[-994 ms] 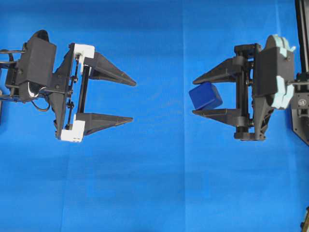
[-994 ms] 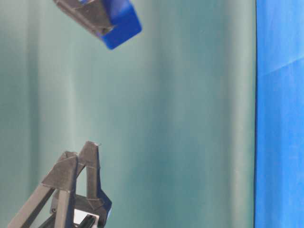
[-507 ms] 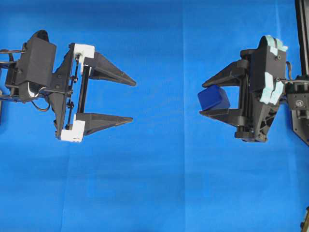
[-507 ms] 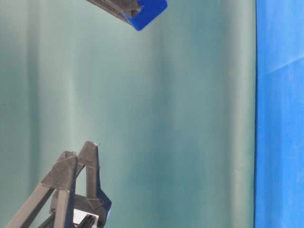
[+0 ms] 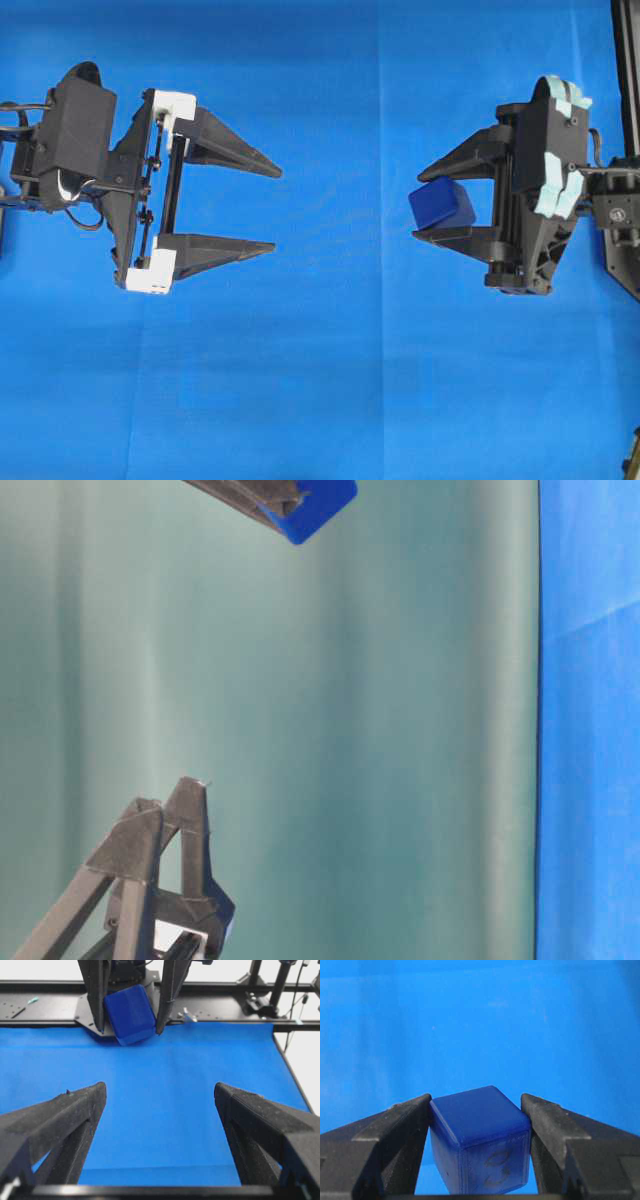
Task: Handover the blue block to the right arm after grasping it with the left arm, then place it in the designated position.
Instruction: 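Rotate the right gripper holding the cube downward, then lower the cube to the table with the right gripper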
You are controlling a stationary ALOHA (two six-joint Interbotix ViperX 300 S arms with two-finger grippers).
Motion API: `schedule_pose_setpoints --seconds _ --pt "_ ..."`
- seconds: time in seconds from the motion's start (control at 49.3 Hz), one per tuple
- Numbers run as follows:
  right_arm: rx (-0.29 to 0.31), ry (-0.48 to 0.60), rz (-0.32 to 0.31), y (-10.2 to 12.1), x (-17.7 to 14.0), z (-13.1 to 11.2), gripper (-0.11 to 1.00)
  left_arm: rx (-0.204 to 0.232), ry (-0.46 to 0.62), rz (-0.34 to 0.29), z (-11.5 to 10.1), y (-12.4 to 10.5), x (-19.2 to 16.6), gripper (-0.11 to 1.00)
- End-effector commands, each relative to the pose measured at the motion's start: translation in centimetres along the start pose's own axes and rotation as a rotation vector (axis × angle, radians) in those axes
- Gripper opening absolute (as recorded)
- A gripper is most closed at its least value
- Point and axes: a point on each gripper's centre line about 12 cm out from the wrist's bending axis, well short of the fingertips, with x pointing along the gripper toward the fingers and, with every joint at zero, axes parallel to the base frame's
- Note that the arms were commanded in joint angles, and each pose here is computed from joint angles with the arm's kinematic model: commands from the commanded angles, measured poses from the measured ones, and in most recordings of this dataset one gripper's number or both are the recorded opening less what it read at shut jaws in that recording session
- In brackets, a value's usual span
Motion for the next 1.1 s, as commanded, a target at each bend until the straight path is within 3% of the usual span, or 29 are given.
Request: schedule_pose_setpoints --seconds 0.0,0.487,0.73,1.075 --pt "0.004 -0.029 0.016 0.4 -0.5 1.0 0.50 0.003 -0.049 -0.005 1.7 -0.2 -0.2 0.93" --pt "-0.015 0.016 0.007 0.4 1.3 -0.3 0.50 0.005 -0.049 -0.004 1.7 -0.1 -0.2 0.93" --pt "-0.035 0.043 0.048 0.9 4.5 -2.1 0.50 0.005 -0.051 -0.004 1.8 -0.1 -0.2 0.93" --pt "-0.015 0.082 0.074 -0.3 9.8 -4.6 0.50 0.005 -0.047 -0.004 1.7 -0.1 -0.2 0.93"
